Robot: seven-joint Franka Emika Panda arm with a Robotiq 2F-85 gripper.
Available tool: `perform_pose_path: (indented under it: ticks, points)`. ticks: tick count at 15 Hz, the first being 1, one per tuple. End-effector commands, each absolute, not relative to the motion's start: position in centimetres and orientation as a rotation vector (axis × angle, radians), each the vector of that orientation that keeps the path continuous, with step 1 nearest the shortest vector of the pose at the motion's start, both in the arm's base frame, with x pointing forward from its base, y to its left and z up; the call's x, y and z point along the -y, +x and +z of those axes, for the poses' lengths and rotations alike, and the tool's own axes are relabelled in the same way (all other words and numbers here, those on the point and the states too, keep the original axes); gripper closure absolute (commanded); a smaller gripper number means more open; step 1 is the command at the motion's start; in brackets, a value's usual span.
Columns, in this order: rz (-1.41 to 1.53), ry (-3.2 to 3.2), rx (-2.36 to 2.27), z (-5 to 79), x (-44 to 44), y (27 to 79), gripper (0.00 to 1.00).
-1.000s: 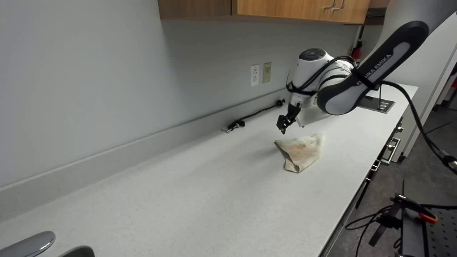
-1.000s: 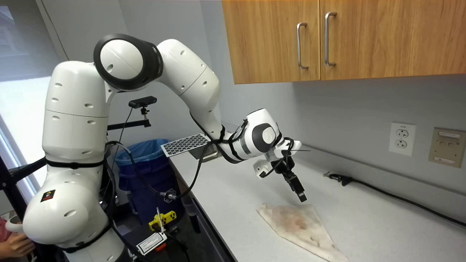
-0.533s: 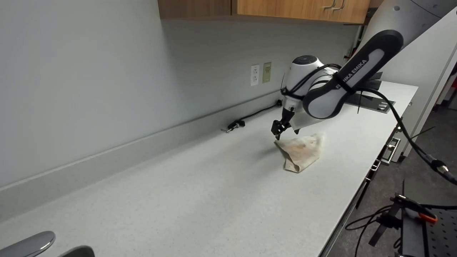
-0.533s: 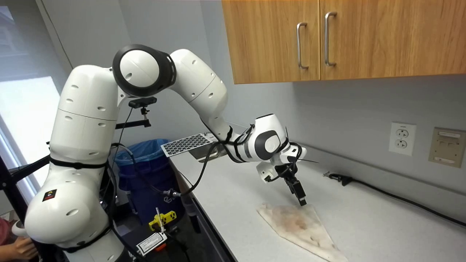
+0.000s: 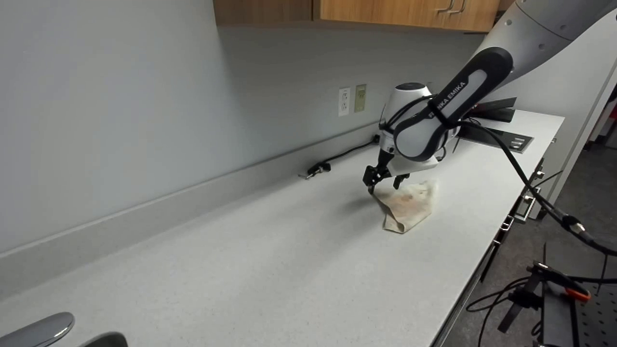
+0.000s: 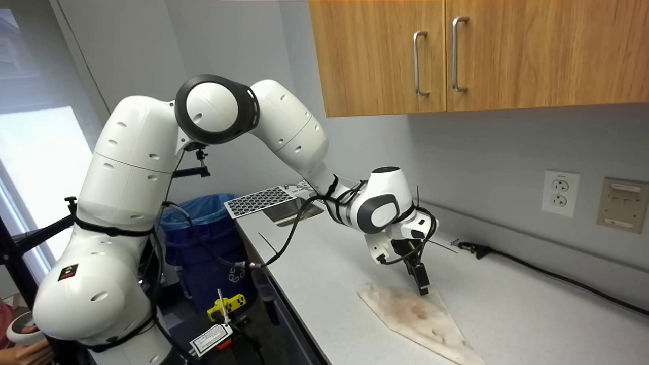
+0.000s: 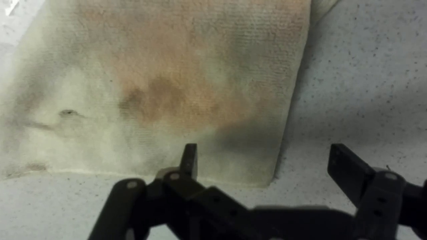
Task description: Spread the towel out on the counter
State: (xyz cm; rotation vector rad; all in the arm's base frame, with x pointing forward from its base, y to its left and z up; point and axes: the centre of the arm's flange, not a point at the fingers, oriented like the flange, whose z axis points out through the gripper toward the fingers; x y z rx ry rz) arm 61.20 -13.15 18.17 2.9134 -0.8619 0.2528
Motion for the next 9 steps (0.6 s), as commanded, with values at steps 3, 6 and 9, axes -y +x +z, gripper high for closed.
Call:
perform_pose_path:
  ticks: [3, 6, 9]
  points:
    - [0.267, 2.983, 0.868, 17.22, 14.23, 62.42, 0.12]
    - [0.269, 2.994, 0.871, 17.23, 14.14, 62.59, 0.46]
    - [0.272, 2.999, 0.876, 17.33, 14.23, 62.65, 0.70]
